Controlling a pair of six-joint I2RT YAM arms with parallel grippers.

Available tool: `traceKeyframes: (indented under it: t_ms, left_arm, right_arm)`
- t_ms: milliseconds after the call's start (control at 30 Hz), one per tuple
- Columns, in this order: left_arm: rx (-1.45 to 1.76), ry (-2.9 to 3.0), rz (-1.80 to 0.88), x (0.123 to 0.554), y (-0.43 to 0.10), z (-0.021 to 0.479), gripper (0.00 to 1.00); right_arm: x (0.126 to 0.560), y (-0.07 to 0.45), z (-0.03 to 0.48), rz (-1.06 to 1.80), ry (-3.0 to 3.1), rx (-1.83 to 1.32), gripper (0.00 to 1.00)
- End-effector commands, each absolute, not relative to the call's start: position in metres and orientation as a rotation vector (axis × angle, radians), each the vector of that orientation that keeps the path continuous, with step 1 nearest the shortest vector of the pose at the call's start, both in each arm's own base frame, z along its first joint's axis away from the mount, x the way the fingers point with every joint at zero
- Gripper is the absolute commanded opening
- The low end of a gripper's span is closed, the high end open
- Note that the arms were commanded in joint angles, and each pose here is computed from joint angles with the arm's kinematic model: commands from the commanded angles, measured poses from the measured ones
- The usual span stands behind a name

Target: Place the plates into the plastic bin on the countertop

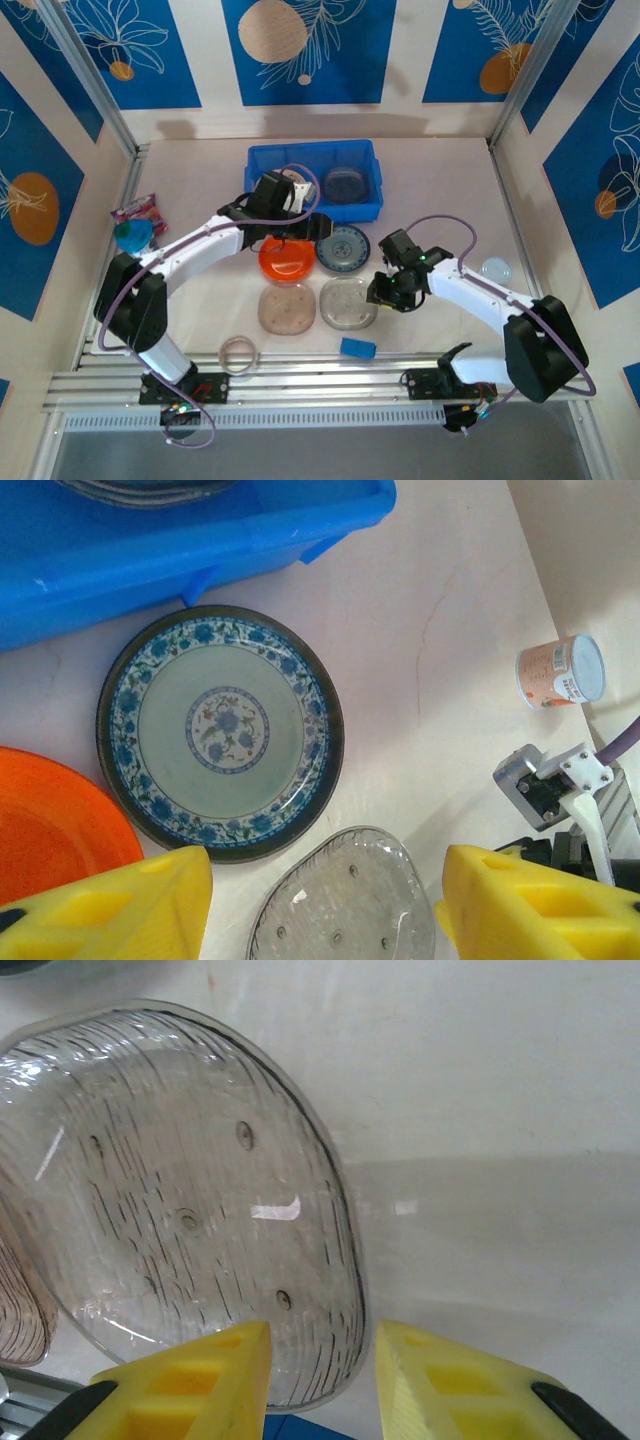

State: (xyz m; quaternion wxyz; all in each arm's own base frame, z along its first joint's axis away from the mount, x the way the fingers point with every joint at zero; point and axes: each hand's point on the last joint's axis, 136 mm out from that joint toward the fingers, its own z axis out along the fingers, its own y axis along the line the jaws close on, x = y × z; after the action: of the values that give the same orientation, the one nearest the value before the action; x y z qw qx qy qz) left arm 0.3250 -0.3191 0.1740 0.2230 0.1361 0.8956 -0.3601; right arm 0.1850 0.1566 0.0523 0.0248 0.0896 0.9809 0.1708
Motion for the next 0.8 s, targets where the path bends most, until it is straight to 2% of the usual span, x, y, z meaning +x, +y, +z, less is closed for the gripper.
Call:
traceKeyframes:
  t_ms: [0,333,767]
  left_arm:
    - [0.388,2.434,-1.068,0.317,-0.327,0.181,0.63]
    - [0.369,2.47,-1.062,0.307,-0.328,0.17,0.63]
    - [0.398,2.552,-1.063,0.286,-0.337,0.144,0.63]
  right_arm:
    - [0.183,0.154,0.054,0.55,3.031,0.348,0.33]
    - [0.19,0.151,0.043,0.555,3.049,0.396,0.28]
    - [0.193,0.157,0.034,0.581,3.084,0.343,0.29]
